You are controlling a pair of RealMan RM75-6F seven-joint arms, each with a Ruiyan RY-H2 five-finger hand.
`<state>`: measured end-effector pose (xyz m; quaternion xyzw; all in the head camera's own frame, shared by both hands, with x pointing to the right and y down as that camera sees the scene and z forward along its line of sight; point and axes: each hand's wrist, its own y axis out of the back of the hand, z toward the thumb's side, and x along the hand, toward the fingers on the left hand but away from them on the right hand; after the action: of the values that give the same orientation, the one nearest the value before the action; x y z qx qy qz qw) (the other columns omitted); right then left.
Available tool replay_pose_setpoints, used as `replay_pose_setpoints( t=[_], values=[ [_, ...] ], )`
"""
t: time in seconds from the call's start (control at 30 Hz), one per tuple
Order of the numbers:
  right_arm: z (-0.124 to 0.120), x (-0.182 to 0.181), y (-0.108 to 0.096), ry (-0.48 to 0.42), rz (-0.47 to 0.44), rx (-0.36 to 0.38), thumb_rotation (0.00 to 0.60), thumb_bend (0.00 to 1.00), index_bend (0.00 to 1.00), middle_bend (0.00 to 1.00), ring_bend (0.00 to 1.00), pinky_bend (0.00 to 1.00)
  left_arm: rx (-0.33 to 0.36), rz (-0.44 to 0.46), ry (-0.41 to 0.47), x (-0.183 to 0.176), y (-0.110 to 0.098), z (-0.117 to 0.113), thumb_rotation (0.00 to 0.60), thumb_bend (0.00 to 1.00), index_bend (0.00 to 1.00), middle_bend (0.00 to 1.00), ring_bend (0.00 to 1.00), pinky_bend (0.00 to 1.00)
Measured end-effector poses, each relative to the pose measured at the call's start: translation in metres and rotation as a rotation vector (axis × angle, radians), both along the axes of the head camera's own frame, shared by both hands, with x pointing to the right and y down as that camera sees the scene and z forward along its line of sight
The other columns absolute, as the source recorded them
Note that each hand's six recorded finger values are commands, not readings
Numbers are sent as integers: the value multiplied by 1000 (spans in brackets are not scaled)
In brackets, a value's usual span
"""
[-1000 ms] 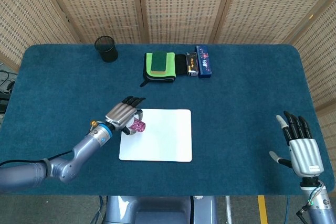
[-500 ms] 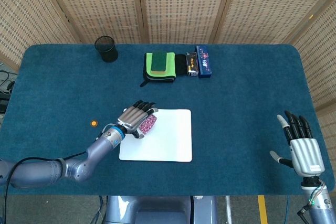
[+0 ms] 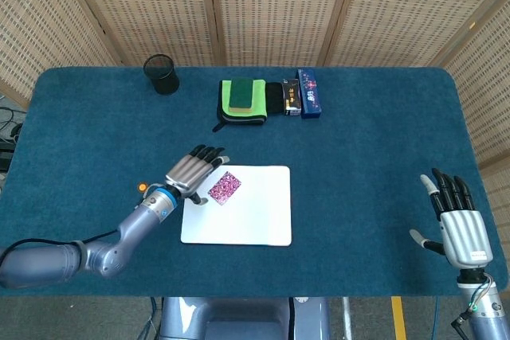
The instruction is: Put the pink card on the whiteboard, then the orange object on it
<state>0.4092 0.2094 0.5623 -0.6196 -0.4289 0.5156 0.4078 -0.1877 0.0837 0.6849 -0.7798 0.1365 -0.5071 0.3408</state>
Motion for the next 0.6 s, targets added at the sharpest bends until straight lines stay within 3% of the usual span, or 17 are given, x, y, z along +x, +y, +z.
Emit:
replay_pose_setpoints(
  t=[0.17,0.4,0.6],
  values=[
    [0,-1,0,-2,-2,1,600,0,0,0,0,0,2,-46,-48,-39,1,7,600,255,329,0,0,0],
    [0,-3,1,4,-8,4,600,0,0,0,0,0,15,-113,-111,-104,14,23,600,257,337,0,0,0],
    [0,-4,1,8,-8,6,600,0,0,0,0,0,31,-171,-114,-140,21,35,600,272,341,0,0,0]
  ],
)
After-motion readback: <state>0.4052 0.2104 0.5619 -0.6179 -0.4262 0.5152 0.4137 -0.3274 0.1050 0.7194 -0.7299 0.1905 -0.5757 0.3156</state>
